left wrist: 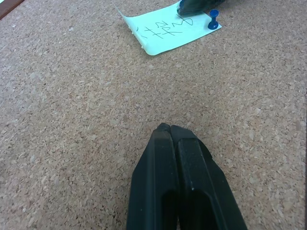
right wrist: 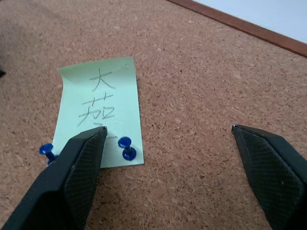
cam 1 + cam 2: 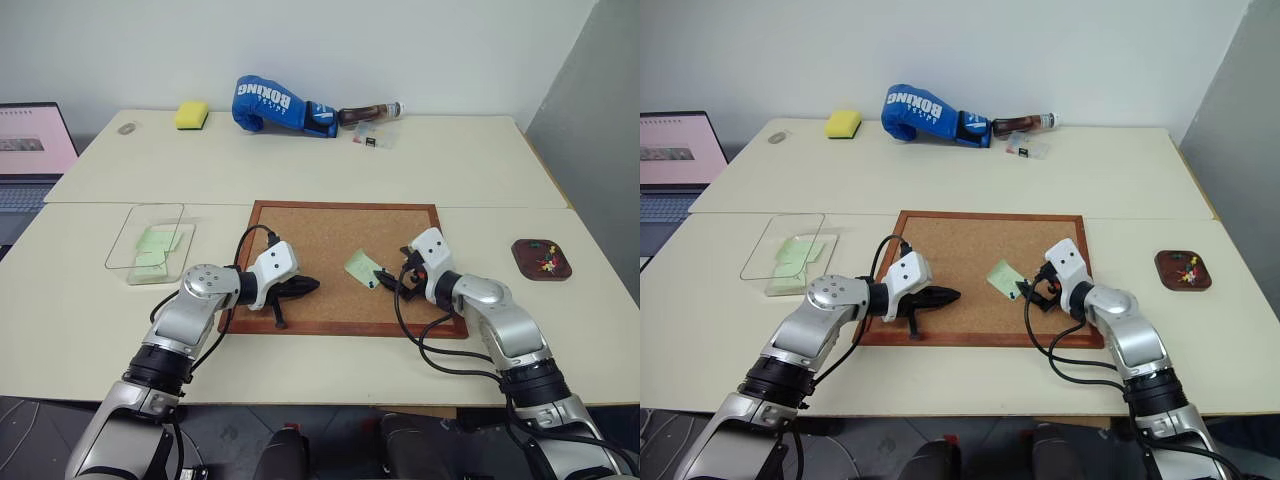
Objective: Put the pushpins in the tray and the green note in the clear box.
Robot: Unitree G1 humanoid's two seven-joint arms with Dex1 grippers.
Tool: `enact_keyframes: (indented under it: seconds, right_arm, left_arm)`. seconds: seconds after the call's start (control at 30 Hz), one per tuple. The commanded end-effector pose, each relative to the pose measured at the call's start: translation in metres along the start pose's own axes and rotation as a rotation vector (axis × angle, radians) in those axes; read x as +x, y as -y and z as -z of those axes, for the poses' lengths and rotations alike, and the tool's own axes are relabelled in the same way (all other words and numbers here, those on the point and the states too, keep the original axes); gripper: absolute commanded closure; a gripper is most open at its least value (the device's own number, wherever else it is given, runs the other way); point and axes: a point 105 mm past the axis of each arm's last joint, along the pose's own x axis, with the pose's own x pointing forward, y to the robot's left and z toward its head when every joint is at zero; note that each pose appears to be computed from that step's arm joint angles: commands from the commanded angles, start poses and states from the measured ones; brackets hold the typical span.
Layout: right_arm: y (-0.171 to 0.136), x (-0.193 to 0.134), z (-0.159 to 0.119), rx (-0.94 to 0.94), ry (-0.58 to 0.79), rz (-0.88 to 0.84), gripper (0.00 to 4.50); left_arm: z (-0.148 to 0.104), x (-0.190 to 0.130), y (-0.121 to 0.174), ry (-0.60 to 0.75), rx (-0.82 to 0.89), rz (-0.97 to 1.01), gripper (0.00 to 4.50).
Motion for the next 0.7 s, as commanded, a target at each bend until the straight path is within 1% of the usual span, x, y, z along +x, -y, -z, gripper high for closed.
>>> enact_keyframes:
  seconds: [0.03,0.13,0.33,0.47,0.57,0.6,0.7]
  right_arm:
    - [-0.001,0.001,-0.010,-0.056,0.043,0.001,1.11]
    - [-0.001,0.002,-0.009,-0.110,0.036,0.004,1.66]
    - [-0.004,0.002,-0.010,-0.147,0.055,-0.002,2.77]
    - [-0.010,0.003,-0.012,-0.161,0.073,-0.029,3.67]
    - [-0.016,0.003,-0.012,-0.132,0.075,-0.065,4.33]
    - [-0.017,0.003,-0.012,-0.121,0.075,-0.067,4.45]
    - [-0.015,0.002,-0.013,-0.106,0.078,-0.065,4.45]
  left_arm:
    - [0.025,0.000,0.005,-0.095,-0.048,-0.001,4.50]
    - [0.025,0.001,0.005,-0.093,-0.048,-0.001,4.50]
    - [0.025,0.003,0.004,-0.091,-0.047,-0.009,4.50]
    - [0.026,0.001,0.003,-0.092,-0.049,-0.014,4.50]
    - [0.024,0.001,0.002,-0.080,-0.065,-0.020,4.50]
    - [0.024,0.002,0.002,-0.078,-0.066,-0.020,4.50]
    - [0.023,0.002,0.003,-0.076,-0.066,-0.018,4.50]
